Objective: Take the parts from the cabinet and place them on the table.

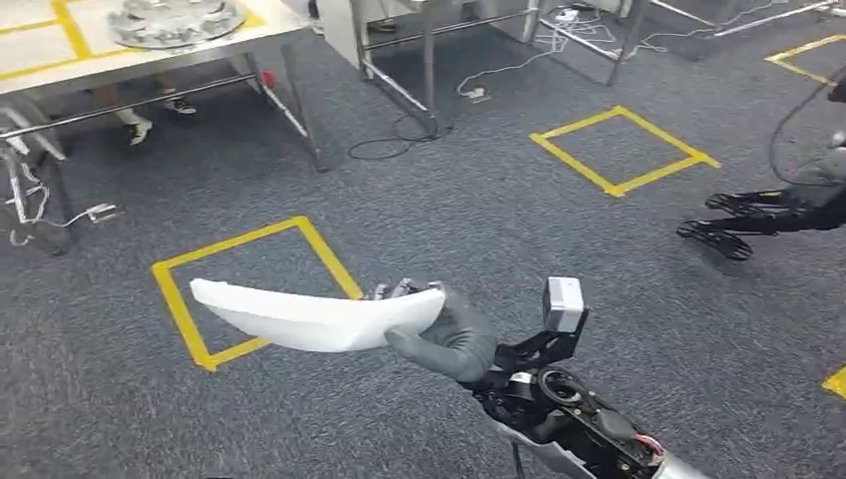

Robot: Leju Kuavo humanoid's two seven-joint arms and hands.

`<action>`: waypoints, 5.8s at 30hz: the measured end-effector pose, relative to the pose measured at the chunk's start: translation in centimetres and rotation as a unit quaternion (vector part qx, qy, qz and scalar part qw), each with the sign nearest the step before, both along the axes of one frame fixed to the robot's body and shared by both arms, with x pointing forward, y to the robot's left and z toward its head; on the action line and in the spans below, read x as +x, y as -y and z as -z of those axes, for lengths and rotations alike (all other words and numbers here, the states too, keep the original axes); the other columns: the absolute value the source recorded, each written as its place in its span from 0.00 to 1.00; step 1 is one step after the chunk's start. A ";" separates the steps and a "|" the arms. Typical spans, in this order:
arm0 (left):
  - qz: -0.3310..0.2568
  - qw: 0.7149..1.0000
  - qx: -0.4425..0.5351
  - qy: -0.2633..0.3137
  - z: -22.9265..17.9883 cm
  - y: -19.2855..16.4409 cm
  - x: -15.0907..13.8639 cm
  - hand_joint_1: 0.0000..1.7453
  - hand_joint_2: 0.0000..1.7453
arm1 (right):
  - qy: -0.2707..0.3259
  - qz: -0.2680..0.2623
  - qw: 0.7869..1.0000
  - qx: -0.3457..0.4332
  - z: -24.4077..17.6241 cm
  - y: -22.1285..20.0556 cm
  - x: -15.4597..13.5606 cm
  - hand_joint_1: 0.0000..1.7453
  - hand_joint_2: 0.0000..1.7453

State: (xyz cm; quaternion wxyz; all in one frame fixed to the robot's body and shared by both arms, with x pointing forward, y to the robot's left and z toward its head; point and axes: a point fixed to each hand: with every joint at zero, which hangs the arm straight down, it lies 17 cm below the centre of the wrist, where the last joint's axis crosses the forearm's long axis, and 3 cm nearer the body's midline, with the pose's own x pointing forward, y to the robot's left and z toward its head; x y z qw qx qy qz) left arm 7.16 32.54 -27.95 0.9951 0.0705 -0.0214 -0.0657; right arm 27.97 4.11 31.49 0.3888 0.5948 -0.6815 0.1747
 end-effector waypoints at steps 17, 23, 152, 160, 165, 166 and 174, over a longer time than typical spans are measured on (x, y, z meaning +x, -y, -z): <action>0.000 1.000 -0.003 0.002 0.0 0.3 0.2 0.00 1.00 | -0.006 0.002 1.000 0.000 0.3 0.0 0.1 0.75 1.00; 0.000 1.000 -0.003 0.001 0.0 0.3 0.1 0.00 1.00 | -0.009 0.003 1.000 -0.002 0.5 -0.1 0.0 0.75 1.00; -0.006 1.000 -0.012 -0.002 0.0 0.7 -0.1 0.00 1.00 | -0.030 0.025 0.999 -0.008 1.2 -0.3 1.7 0.75 1.00; -0.007 1.000 -0.010 0.001 -0.1 0.4 0.3 0.00 1.00 | -0.030 0.021 0.999 -0.006 1.1 -0.4 1.7 0.75 1.00; -0.015 1.000 -0.008 -0.001 0.0 0.5 0.1 0.00 1.00 | -0.026 0.019 0.999 -0.007 1.0 -0.5 1.7 0.75 1.00; -0.016 1.000 -0.008 -0.003 0.0 0.5 -0.1 0.00 1.00 | -0.025 0.019 0.999 -0.008 1.0 -0.5 1.7 0.75 1.00; -0.016 1.000 -0.003 -0.002 0.0 -0.1 0.1 0.00 1.00 | -0.015 0.019 1.000 -0.009 0.8 -0.7 1.8 0.75 1.00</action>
